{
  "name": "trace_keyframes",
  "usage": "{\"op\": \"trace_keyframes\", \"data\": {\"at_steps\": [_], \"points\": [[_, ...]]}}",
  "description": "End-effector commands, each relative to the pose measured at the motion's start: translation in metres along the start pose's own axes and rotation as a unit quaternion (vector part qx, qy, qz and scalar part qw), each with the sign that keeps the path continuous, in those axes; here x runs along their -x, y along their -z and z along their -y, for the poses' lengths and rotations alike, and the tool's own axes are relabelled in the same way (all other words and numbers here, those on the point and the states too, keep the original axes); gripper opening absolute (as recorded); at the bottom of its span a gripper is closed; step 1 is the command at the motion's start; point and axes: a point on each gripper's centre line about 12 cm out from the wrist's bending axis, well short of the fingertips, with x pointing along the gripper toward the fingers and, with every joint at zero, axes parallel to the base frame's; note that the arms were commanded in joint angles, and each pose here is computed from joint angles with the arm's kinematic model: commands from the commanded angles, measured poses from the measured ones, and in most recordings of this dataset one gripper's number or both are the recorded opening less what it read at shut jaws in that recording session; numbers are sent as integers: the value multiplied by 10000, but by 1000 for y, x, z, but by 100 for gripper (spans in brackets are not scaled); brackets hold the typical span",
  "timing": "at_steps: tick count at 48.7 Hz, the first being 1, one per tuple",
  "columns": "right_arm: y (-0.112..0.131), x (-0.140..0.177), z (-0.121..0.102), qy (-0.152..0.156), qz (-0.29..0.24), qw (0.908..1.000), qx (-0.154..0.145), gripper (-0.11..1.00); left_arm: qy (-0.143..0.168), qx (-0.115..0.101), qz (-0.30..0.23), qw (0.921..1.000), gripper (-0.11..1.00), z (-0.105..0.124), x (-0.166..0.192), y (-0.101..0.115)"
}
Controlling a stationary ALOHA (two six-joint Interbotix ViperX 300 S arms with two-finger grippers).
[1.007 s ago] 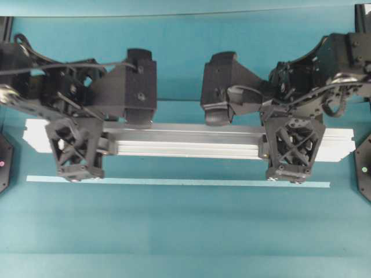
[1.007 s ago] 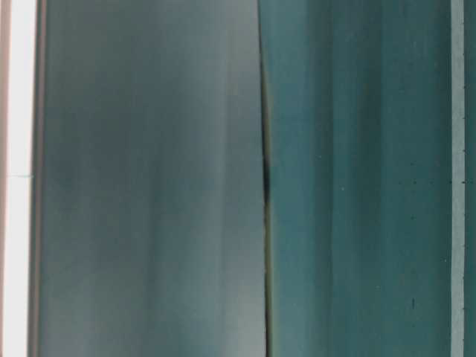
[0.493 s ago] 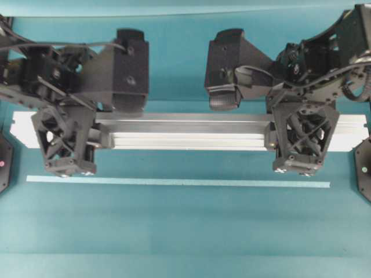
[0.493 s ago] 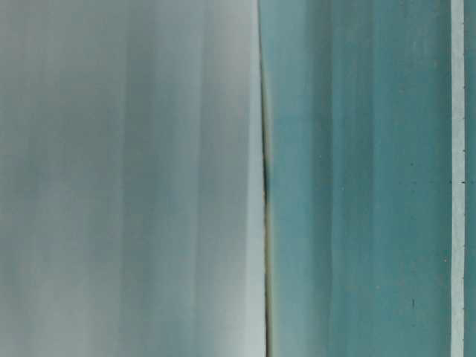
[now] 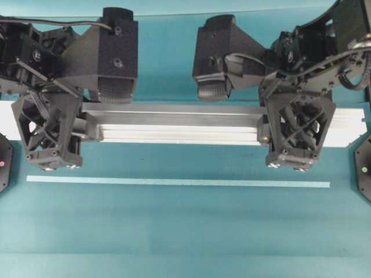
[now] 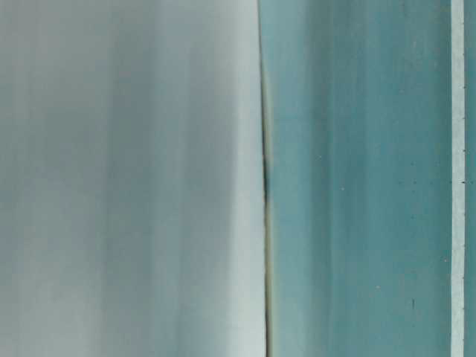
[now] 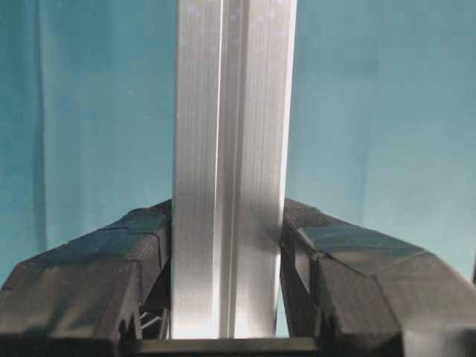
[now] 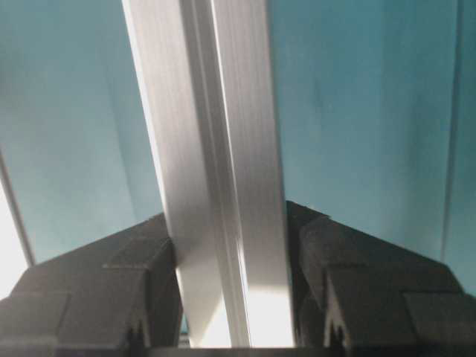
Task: Lift the metal rail with both hands.
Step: 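Lift the rail upward with both grippers together, then lower the held rail back down toward the table with both grippers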
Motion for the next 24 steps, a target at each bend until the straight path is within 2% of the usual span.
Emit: {"op": "trace_keyframes", "data": {"at_steps": [1,17,24], "points": [[-4,11,-1,-42,258,9996,-94,39,4,3,308,9995,36,0,14,-6],[-4,9,0,-31,229,9997,-98,39,-6,8,239,9997,36,-1,8,-6],[-4,-9,2,41,-8,9999,-117,39,-21,31,132,9999,36,-2,-6,-1]]}}
